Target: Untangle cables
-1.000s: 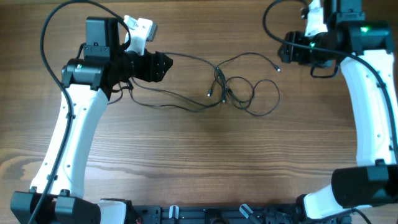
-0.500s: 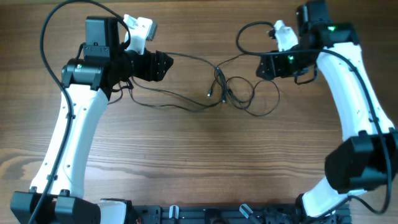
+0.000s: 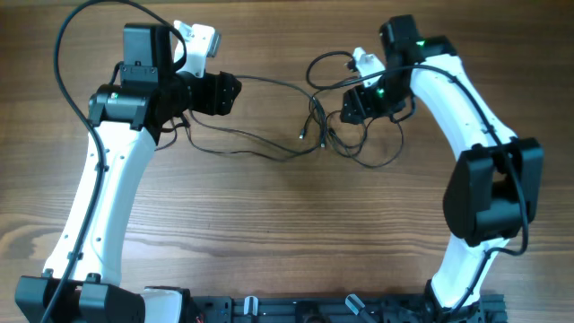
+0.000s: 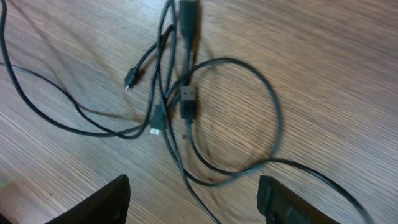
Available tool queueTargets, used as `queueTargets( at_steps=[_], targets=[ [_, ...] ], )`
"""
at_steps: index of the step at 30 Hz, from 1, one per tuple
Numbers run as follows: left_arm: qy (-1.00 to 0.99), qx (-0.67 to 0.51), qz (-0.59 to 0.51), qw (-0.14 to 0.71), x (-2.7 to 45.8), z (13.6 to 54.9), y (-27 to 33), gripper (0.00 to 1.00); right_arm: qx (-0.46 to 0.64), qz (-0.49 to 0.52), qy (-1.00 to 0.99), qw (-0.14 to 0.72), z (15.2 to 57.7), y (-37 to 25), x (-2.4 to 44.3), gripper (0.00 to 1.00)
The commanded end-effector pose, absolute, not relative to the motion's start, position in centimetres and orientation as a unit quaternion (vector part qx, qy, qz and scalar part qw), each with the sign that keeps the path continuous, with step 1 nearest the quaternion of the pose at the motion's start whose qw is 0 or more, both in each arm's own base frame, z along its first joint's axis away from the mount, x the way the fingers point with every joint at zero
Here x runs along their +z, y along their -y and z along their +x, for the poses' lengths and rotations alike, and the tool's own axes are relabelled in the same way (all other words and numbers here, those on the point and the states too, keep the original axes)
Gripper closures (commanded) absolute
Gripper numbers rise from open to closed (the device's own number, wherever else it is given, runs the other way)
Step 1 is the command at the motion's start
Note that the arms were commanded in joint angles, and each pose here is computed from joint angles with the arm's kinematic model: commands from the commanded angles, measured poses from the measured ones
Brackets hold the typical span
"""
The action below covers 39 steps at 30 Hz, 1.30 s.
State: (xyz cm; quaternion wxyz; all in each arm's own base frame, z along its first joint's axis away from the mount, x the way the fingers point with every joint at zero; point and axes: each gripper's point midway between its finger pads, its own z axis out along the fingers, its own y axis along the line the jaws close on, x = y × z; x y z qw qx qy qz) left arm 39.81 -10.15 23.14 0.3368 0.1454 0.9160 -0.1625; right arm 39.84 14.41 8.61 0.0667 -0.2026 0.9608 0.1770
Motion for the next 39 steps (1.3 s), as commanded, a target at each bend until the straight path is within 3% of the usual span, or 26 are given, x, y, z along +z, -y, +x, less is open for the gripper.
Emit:
queueTargets(
  at_steps=[1, 17, 39],
  targets=[
    [-0.916, -0.138, 0.123, 0.357, 24.5, 40.3, 9.2, 0.25, 0.189, -0.226, -0.954, 0.056, 39.4, -16.3, 7.4, 0.32],
    [-0.916, -0.138, 0.123, 0.357, 24.5, 40.2, 9.2, 0.25, 0.167, -0.239, -0.956, 0.021, 36.9, -16.2, 1.5, 0.36],
    [-0.916, -0.138, 0.123, 0.356, 24.5, 40.1, 9.2, 0.25, 0.175, -0.216, -0.96, 0.028, 36.5, -16.3, -0.4, 0.4]
  ],
)
